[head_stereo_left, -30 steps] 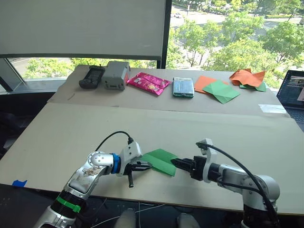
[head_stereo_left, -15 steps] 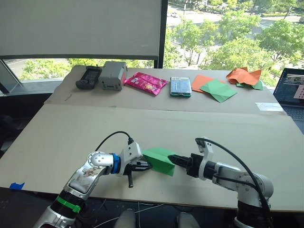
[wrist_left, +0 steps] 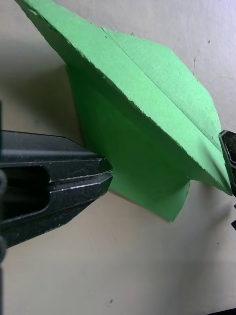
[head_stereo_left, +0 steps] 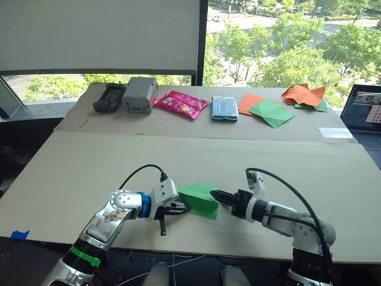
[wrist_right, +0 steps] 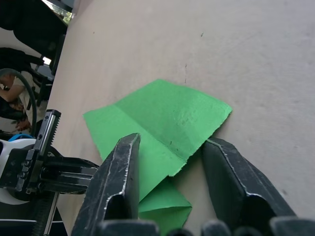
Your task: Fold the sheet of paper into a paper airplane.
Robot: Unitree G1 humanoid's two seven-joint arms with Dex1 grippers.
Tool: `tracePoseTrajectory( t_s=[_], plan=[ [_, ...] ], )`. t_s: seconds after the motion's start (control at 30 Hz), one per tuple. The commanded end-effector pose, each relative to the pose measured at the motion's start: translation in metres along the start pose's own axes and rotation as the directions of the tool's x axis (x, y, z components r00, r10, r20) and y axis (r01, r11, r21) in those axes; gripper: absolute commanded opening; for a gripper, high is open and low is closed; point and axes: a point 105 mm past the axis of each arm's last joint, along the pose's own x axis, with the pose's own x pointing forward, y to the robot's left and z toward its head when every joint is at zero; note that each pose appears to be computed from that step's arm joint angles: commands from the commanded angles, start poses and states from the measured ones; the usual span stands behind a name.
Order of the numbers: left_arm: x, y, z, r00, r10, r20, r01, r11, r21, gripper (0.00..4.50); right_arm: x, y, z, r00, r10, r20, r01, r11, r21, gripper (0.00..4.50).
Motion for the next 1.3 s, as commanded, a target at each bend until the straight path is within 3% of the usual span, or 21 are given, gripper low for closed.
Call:
tracePoseTrajectory(
  t_s=[0.03,0.1,0.23,0.47,0.7,0.83,1.27,1.3],
  plan=[
    [-0.002,-0.002,0.008,1.0,-0.009,0.015,0.008,0.999,0.043,0.0,-0.002,0.004,0.007,1.0,0.006,0.028,-0.004,0.998,-0.061,0.75],
    [-0.002,-0.002,0.008,1.0,-0.008,0.014,0.008,0.999,0.044,0.0,-0.003,0.007,0.004,1.0,0.014,0.017,-0.012,0.993,-0.117,0.05],
    [-0.004,0.0,0.01,1.0,0.0,0.019,-0.001,0.999,0.042,0.0,-0.004,0.016,0.0,0.999,0.042,0.005,-0.039,0.965,-0.26,0.01],
    [-0.018,-0.002,0.023,0.997,0.01,0.075,-0.008,1.0,-0.024,0.0,-0.006,0.034,-0.006,0.994,0.102,0.048,-0.049,0.778,-0.627,0.01],
    [-0.035,-0.015,0.031,0.994,-0.026,0.108,0.037,0.995,-0.098,0.0,-0.003,0.025,-0.011,0.995,0.078,0.057,-0.024,0.771,-0.637,0.01],
    [-0.035,-0.003,0.035,0.992,0.027,0.121,-0.014,0.994,-0.108,0.0,-0.002,0.025,-0.012,0.996,0.079,0.051,-0.028,0.77,-0.637,0.01],
    [-0.007,-0.005,0.0,1.0,-0.013,-0.001,0.013,0.999,-0.045,0.0,-0.003,0.021,-0.007,0.996,0.06,0.068,-0.009,0.815,-0.58,0.01],
    [-0.007,-0.006,-0.003,1.0,-0.016,-0.011,0.016,0.999,-0.038,0.0,-0.003,0.021,-0.006,0.996,0.06,0.071,-0.009,0.821,-0.571,0.63]
  ],
)
